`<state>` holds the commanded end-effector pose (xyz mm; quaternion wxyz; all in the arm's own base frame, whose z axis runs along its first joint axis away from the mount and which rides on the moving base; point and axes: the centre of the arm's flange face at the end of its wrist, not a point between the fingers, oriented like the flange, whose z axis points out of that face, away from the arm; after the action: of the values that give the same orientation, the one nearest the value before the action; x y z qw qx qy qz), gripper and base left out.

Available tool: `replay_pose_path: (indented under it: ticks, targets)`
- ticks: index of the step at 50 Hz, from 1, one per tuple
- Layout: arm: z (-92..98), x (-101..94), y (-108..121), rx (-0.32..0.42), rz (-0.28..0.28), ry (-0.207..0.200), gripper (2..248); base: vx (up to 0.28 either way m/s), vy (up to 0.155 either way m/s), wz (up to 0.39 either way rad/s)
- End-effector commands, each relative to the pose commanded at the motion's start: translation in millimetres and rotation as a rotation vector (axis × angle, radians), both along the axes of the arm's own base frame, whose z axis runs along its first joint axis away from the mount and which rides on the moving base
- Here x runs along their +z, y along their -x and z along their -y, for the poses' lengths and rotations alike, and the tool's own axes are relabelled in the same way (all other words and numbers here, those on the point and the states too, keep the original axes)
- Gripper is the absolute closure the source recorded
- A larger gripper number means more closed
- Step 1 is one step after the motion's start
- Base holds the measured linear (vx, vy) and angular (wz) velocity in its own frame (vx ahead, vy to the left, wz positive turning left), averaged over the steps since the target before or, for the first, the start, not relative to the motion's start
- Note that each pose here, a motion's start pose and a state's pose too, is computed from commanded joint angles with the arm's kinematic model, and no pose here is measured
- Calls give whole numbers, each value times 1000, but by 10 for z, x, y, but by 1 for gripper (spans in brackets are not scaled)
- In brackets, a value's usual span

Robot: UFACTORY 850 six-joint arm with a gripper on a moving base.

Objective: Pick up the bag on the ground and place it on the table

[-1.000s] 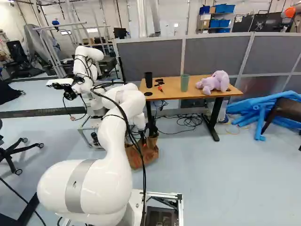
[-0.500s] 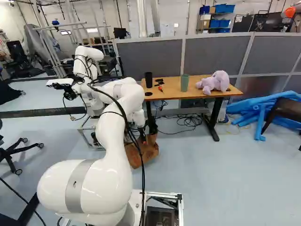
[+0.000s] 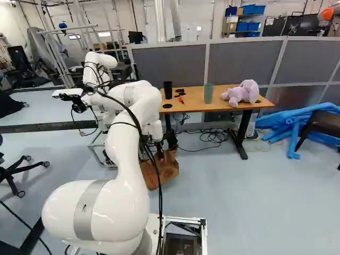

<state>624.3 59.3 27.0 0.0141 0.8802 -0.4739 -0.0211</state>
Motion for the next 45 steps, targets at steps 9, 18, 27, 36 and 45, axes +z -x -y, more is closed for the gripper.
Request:
replay_pose_path:
  ticks: [9,18,27,36,45]
  targets:
    - [-2,135,85,2,-7,1,224,0,0,0]
    - [-4,269,172,3,-13,1,224,0,0,0]
    - [-6,404,262,5,-18,2,224,0,0,0]
    - [-7,541,333,6,-18,2,224,0,0,0]
    - [-5,681,362,7,-10,1,224,0,0,0]
